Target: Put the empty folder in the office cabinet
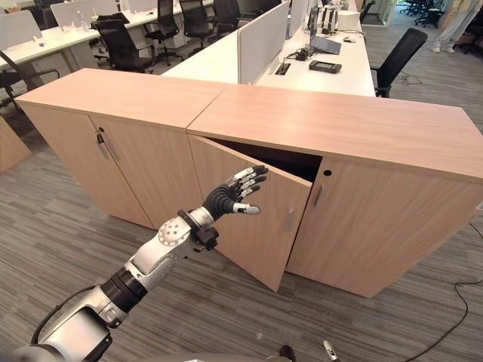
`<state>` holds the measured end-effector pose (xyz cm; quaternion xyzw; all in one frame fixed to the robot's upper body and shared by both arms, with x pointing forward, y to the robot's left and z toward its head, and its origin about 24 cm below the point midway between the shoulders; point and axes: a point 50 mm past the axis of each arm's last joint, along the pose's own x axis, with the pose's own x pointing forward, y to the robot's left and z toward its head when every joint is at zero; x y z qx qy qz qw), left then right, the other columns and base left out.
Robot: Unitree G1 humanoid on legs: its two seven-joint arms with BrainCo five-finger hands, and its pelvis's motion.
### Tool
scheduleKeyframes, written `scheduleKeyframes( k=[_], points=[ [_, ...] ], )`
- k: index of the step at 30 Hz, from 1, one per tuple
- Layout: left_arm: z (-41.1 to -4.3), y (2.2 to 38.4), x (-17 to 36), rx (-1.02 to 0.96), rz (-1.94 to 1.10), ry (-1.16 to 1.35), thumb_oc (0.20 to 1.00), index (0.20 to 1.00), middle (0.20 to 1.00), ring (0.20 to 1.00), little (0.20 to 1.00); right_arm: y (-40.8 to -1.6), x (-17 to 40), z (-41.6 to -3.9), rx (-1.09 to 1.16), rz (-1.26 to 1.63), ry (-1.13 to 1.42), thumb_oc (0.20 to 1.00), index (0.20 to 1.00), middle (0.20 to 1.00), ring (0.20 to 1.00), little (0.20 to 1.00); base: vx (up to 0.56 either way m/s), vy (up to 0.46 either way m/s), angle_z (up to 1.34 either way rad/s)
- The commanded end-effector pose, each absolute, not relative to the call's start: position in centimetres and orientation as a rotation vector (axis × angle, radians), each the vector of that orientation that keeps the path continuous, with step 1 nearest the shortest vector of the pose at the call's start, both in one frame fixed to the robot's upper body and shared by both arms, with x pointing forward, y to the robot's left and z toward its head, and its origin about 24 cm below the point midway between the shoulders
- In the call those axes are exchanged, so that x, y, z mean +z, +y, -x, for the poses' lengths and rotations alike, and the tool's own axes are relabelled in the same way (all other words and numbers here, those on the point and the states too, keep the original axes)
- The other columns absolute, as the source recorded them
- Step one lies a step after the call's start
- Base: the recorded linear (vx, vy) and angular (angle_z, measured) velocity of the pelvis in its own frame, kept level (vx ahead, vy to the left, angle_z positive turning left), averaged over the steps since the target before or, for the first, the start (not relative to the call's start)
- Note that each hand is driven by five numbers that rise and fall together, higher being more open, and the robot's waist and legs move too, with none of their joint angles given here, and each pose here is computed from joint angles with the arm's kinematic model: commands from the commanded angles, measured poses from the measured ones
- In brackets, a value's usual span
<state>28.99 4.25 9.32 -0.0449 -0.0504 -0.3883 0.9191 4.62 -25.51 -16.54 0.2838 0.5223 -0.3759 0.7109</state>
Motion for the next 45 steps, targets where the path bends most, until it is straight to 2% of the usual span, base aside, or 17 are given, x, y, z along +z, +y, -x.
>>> scheduleKeyframes(
  k=[1,6,11,13,17,21,23,26,27,31,33,37,38,40,41,45],
  points=[
    [-30.9,4.7,12.0,-0.741,0.144,-0.215,1.000,1.000,1.000,1.000,1.000,-24.7,-16.8,-4.4,-0.864,-0.650,1.190,1.000,1.000,1.000,1.000,1.000,0.00,0.000,0.00],
    [-30.6,6.0,10.8,-0.715,0.168,-0.172,1.000,1.000,1.000,1.000,1.000,-24.4,-16.9,-3.9,-0.862,-0.654,1.205,1.000,1.000,1.000,1.000,1.000,0.00,0.000,0.00],
    [-29.2,6.7,10.4,-0.799,0.251,-0.143,1.000,1.000,1.000,1.000,1.000,-24.2,-17.0,-3.6,-0.867,-0.680,1.204,1.000,1.000,1.000,1.000,1.000,0.00,0.000,0.00],
    [-28.4,6.6,9.1,-0.852,0.369,-0.059,1.000,1.000,1.000,1.000,1.000,-23.9,-17.1,-3.5,-0.863,-0.707,1.201,1.000,1.000,1.000,1.000,1.000,0.00,0.000,0.00],
    [-27.6,7.8,6.4,-0.785,0.450,0.045,1.000,1.000,1.000,1.000,1.000,-23.6,-17.2,-2.9,-0.854,-0.712,1.223,1.000,1.000,1.000,1.000,1.000,0.00,0.002,-0.01],
    [-26.0,10.1,1.5,-0.609,0.561,0.223,1.000,1.000,1.000,1.000,1.000,-23.3,-17.2,-3.0,-0.845,-0.701,1.234,1.000,1.000,1.000,1.000,1.000,-0.01,0.001,-0.01],
    [-25.7,10.8,0.6,-0.565,0.551,0.247,1.000,1.000,1.000,1.000,1.000,-23.4,-17.2,-3.1,-0.843,-0.700,1.230,1.000,1.000,1.000,1.000,1.000,-0.02,-0.013,-0.01],
    [-24.0,15.5,-2.7,-0.326,0.457,0.333,1.000,1.000,1.000,1.000,1.000,-23.3,-17.2,-4.1,-0.826,-0.689,1.195,1.000,1.000,1.000,1.000,1.000,-0.06,-0.056,-0.04],
    [-24.0,15.6,-2.7,-0.325,0.457,0.333,1.000,1.000,1.000,1.000,1.000,-23.3,-17.2,-4.1,-0.826,-0.687,1.196,1.000,1.000,1.000,1.000,1.000,-0.05,-0.079,-0.16],
    [-21.8,19.6,-5.2,-0.076,0.324,0.371,1.000,1.000,1.000,1.000,1.000,-22.9,-17.3,-4.0,-0.872,-0.714,1.159,1.000,1.000,1.000,1.000,1.000,-0.01,-0.112,-0.19],
    [-20.2,20.9,-7.5,0.026,0.280,0.473,1.000,1.000,1.000,1.000,1.000,-23.1,-17.2,-3.7,-0.901,-0.712,1.150,1.000,1.000,1.000,1.000,1.000,0.02,-0.117,-0.18],
    [-16.2,22.4,-11.7,0.201,0.333,0.694,1.000,1.000,1.000,1.000,1.000,-23.5,-17.2,-3.1,-0.926,-0.731,1.141,1.000,1.000,1.000,1.000,1.000,0.03,-0.148,-0.09],
    [-14.0,22.6,-13.6,0.303,0.371,0.806,1.000,1.000,1.000,1.000,1.000,-23.5,-17.2,-3.0,-0.934,-0.731,1.144,1.000,1.000,1.000,1.000,1.000,0.03,-0.151,-0.04],
    [-12.6,22.6,-14.5,0.334,0.345,0.879,1.000,1.000,1.000,1.000,1.000,-23.5,-17.2,-3.1,-0.933,-0.726,1.141,1.000,1.000,1.000,1.000,1.000,0.05,-0.165,-0.07],
    [-10.6,22.7,-15.6,0.449,0.380,0.965,1.000,1.000,1.000,1.000,1.000,-23.5,-17.2,-3.1,-0.938,-0.716,1.149,1.000,1.000,1.000,1.000,1.000,0.05,-0.160,-0.10],
    [-8.8,22.3,-16.3,0.465,0.332,1.051,1.000,1.000,1.000,1.000,1.000,-23.5,-17.2,-3.5,-0.912,-0.678,1.147,1.000,1.000,1.000,1.000,1.000,0.06,-0.198,-0.14]
  ],
)
